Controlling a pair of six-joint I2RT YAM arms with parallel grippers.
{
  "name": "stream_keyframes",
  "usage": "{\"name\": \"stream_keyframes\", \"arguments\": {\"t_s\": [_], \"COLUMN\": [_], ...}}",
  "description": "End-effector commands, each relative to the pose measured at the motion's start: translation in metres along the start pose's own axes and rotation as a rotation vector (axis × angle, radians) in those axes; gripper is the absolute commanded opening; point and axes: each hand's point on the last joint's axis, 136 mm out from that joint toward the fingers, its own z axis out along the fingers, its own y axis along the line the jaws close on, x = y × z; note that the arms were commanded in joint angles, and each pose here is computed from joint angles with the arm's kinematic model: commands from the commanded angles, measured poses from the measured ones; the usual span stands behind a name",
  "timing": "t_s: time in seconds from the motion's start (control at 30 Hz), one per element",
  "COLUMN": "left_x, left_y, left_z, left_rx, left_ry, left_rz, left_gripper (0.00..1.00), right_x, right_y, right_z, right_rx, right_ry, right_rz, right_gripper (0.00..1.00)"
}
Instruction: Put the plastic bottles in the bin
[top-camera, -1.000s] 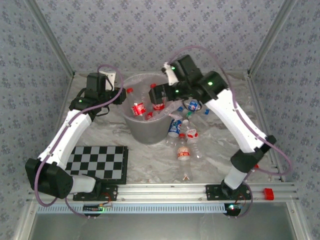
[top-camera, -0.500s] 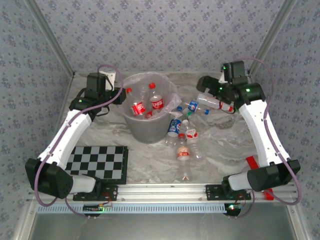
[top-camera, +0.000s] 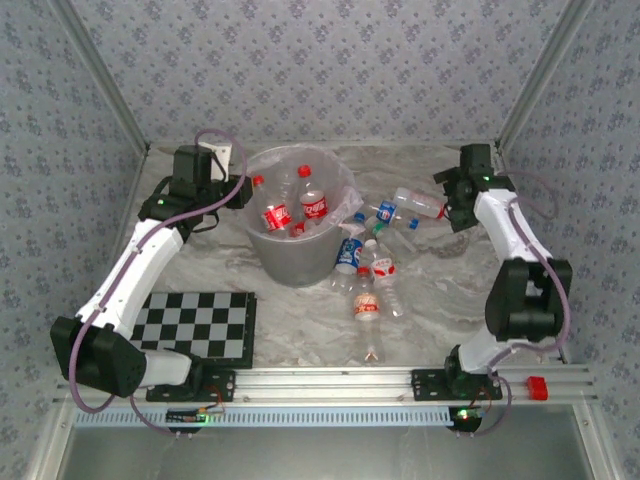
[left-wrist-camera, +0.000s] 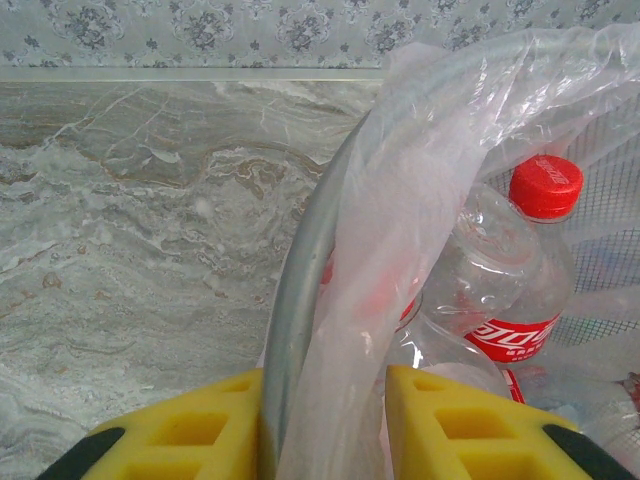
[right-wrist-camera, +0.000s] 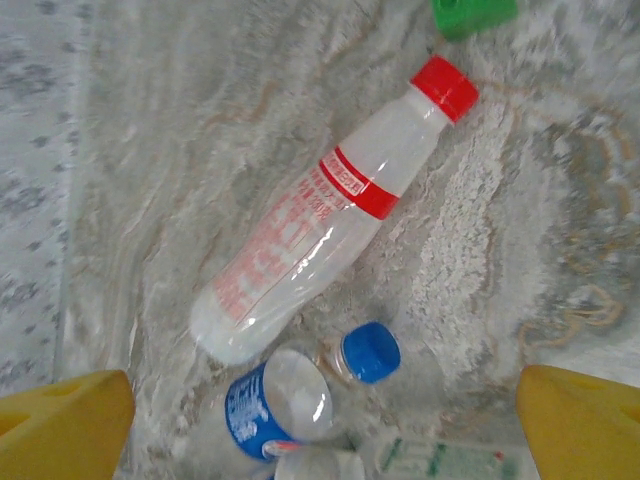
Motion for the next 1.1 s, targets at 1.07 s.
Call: {"name": "stream_keyframes", "arguments": {"t_s": [1.07], "left_x": [0.015], "left_y": [0.014], "left_z": [0.001], "left_rx": [-0.065], "left_ry": [0.065], "left_rz": [0.04], "left_gripper": [0.34], "right_x": [-0.001], "right_y": [0.0], "right_z": [0.116], "right_rx": [0.13], "right_ry": [0.1], "right_rz": [0.139], "right_gripper": [0.7]}}
